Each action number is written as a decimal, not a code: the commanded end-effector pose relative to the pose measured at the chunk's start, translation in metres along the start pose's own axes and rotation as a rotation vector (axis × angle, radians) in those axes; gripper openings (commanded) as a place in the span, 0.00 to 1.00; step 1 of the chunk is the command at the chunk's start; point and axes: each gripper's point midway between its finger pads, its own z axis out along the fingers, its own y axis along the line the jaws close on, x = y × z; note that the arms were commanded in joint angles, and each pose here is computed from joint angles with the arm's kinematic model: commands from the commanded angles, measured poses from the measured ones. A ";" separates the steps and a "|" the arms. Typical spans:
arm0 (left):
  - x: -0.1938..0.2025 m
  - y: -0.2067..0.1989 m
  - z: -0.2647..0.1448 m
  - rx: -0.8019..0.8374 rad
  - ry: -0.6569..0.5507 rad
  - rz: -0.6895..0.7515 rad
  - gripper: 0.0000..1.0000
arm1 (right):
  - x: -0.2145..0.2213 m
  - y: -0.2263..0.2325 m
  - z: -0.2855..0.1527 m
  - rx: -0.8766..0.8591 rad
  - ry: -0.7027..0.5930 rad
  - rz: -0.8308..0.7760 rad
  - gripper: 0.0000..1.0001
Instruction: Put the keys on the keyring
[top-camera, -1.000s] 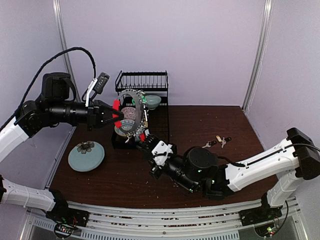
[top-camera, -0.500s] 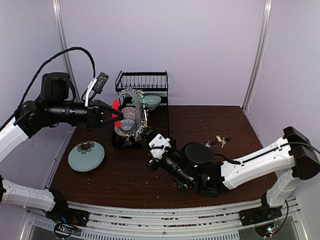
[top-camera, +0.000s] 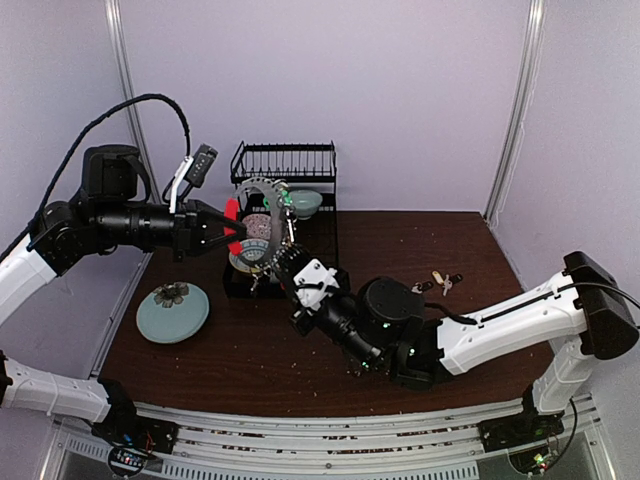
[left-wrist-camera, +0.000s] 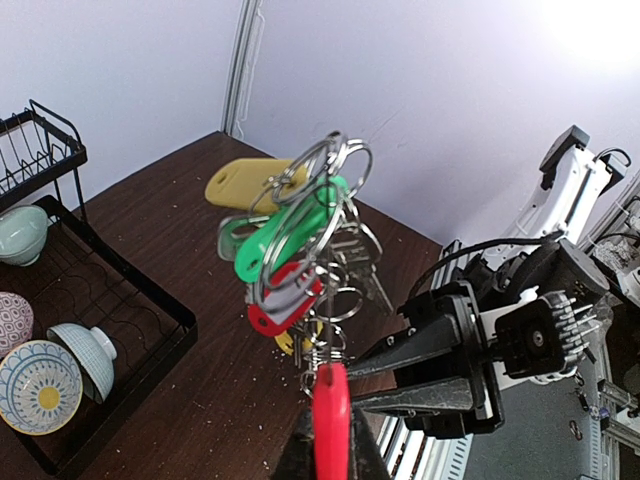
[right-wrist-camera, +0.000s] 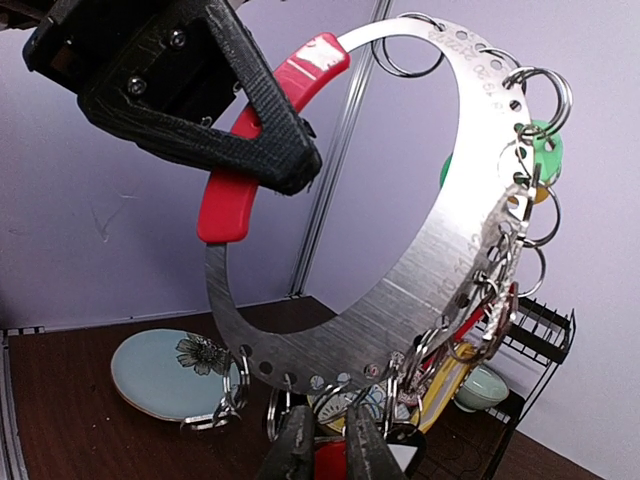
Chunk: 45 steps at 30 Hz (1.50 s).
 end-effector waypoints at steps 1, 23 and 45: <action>-0.025 -0.010 -0.010 0.018 -0.101 0.065 0.00 | -0.003 -0.006 0.007 0.036 0.003 0.016 0.14; -0.026 -0.010 -0.013 0.011 -0.110 0.078 0.00 | -0.003 -0.011 0.011 0.072 0.023 0.050 0.07; 0.037 0.015 0.009 -0.017 -0.065 -0.108 0.00 | -0.033 -0.013 -0.034 -0.352 0.005 0.149 0.00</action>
